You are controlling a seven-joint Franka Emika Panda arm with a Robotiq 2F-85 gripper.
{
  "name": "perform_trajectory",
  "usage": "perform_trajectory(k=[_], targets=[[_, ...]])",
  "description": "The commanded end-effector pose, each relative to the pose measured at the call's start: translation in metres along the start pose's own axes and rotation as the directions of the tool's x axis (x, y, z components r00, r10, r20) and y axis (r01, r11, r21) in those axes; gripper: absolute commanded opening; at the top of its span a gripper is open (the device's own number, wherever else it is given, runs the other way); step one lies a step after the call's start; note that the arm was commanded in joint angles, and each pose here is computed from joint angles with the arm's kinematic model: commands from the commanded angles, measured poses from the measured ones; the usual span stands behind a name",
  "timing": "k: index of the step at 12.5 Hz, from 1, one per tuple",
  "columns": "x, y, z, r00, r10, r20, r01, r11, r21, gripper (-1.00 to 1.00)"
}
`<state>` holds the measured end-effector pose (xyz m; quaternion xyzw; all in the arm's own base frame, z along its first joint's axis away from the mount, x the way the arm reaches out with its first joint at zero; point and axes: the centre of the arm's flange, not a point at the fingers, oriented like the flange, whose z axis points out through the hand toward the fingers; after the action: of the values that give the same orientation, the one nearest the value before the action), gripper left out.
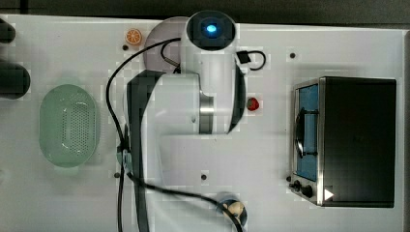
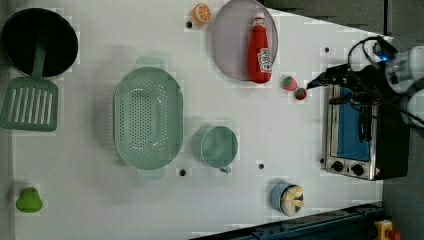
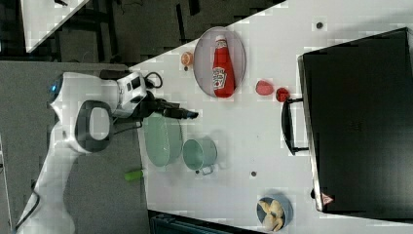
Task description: Pick ketchup from plate and place it on table.
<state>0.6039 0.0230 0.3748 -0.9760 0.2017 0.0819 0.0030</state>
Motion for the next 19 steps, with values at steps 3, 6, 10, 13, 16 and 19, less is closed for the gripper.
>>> perform_trajectory(k=[3, 6, 10, 13, 16, 19], targets=[[0.027, -0.030, 0.032, 0.968, -0.234, -0.096, 0.237, 0.971, 0.022, 1.00], [0.043, -0.033, 0.068, 0.947, -0.294, -0.127, 0.297, 0.955, -0.001, 1.00], [0.060, -0.044, 0.109, 0.919, -0.332, -0.213, 0.337, 0.942, -0.015, 1.00], [0.066, -0.049, 0.145, 0.904, -0.362, -0.227, 0.369, 0.929, -0.011, 1.00], [0.070, -0.051, 0.178, 0.898, -0.367, -0.242, 0.378, 0.926, -0.005, 1.00], [0.072, -0.053, 0.206, 0.896, -0.366, -0.253, 0.379, 0.925, 0.006, 1.00]])
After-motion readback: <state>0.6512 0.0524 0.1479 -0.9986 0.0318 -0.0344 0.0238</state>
